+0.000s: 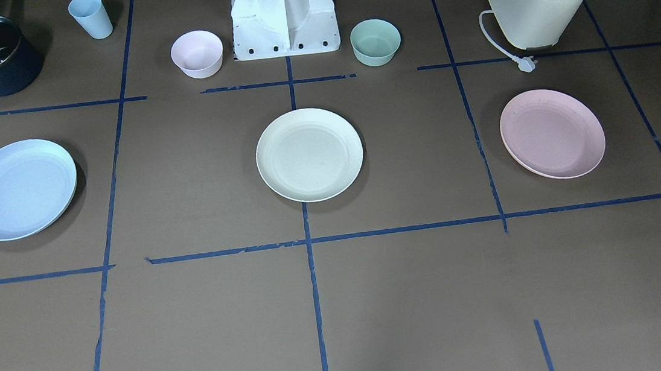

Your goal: Stack three plates with pink and blue

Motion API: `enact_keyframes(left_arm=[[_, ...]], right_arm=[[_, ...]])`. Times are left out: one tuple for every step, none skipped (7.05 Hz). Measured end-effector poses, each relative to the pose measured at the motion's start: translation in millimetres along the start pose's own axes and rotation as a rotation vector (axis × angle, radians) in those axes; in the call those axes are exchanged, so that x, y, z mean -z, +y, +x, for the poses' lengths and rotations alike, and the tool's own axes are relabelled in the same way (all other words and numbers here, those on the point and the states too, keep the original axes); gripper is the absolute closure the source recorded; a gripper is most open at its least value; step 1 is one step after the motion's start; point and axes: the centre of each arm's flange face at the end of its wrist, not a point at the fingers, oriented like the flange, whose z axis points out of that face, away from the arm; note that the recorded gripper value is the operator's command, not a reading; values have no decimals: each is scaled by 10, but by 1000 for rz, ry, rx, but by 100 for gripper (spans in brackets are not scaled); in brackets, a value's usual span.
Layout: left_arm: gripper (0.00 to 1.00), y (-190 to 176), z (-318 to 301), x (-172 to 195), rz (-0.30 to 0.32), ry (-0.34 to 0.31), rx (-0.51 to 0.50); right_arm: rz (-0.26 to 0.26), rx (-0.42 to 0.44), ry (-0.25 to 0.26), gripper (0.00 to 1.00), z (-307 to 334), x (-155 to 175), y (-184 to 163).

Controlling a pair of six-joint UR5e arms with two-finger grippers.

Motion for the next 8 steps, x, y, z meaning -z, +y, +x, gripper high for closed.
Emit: enact_keyframes(left_arm=[[0, -1, 1, 0, 1, 0, -1], [0, -1, 1, 1, 1, 0, -1], [0, -1, -1, -1, 1, 0, -1], [0, -1, 0, -1, 2, 1, -2], [0, -2, 2, 0, 2, 1, -3], [0, -3, 4, 2, 3, 2, -4], [0, -4, 8, 4, 4, 3, -5], [0, -7, 12, 7, 5, 4, -6]], right_arm=[[0, -1, 0, 0, 0, 1, 2], [0, -3, 0, 0, 0, 1, 4], [-1, -5, 0, 0, 6, -4, 8], [-1, -6, 0, 0, 8, -7, 12], [0, -5, 0, 0, -1, 2, 9], [4, -5, 1, 0, -17, 17, 0], [6, -8, 2, 0, -25, 26, -7], [8, -9, 2, 0, -34, 34, -16]])
